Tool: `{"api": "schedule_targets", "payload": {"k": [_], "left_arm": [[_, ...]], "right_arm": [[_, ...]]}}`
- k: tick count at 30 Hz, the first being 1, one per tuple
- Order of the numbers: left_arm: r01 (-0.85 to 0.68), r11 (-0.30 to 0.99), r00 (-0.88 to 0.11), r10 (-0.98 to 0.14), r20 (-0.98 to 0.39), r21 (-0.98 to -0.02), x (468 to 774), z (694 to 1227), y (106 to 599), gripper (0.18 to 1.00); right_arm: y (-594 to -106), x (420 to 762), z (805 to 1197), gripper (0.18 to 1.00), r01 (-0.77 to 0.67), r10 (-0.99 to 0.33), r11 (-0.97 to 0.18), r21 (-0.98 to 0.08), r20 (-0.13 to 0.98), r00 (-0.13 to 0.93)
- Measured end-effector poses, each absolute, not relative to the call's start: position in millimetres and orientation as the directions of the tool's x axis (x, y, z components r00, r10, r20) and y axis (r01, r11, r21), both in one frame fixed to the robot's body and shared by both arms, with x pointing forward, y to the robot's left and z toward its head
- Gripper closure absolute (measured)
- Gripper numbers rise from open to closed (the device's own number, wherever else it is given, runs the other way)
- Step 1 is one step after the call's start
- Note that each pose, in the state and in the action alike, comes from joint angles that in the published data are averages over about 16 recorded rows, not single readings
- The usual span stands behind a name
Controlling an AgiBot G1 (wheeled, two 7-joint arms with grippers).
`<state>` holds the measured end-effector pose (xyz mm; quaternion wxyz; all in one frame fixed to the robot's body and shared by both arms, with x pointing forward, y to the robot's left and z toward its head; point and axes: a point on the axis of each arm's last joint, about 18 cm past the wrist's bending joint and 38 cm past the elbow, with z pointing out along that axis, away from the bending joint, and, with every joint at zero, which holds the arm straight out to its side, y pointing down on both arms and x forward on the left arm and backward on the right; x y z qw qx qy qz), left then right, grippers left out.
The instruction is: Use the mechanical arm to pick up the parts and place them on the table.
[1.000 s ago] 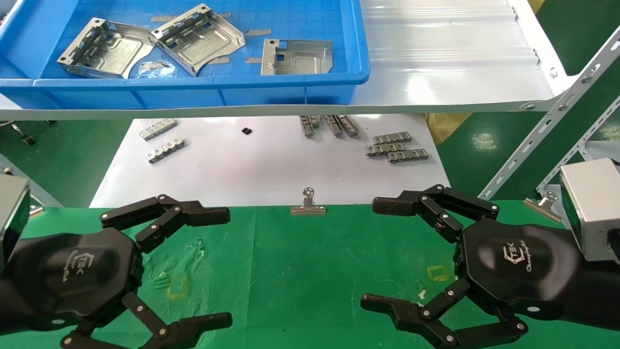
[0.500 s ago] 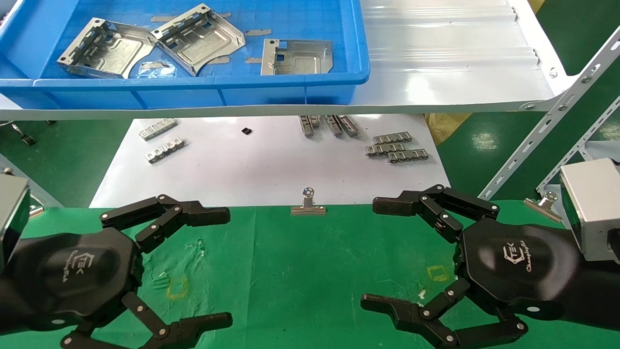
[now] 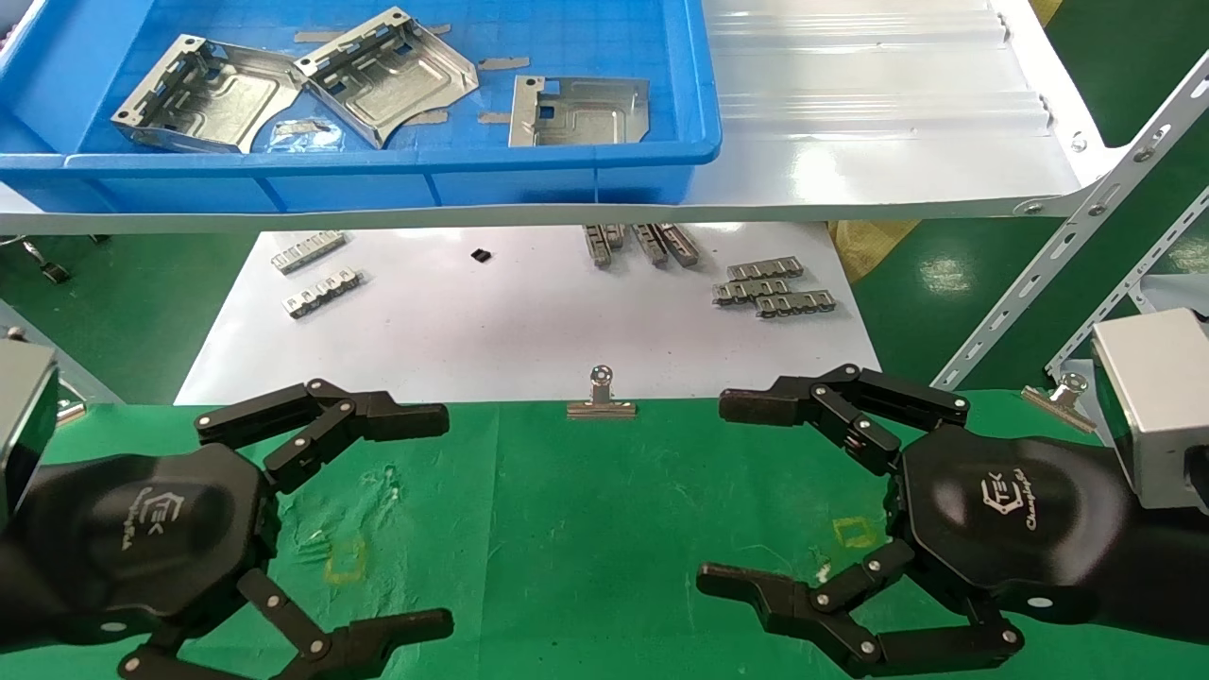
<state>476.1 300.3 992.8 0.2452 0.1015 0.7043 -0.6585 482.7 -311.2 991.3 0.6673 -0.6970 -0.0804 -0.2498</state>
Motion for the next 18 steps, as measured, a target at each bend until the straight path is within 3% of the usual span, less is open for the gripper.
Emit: {"api": "schedule_targets", "payload": {"k": [7, 18], "left_arm": [[0.466, 0.112, -0.859, -0.18, -0.479, -0.878, 476.1, 992.8, 300.3, 0.183], [0.466, 0.112, -0.859, -0.18, -0.479, -0.878, 476.1, 992.8, 300.3, 0.183]], "right_arm": [[-311.2, 482.7, 991.3, 0.32, 0.446, -0.221, -0.096, -0.89, 0.456, 0.862], [-311.2, 482.7, 991.3, 0.558, 0.445, -0.221, -0.096, -0.89, 0.456, 0.862]]}}
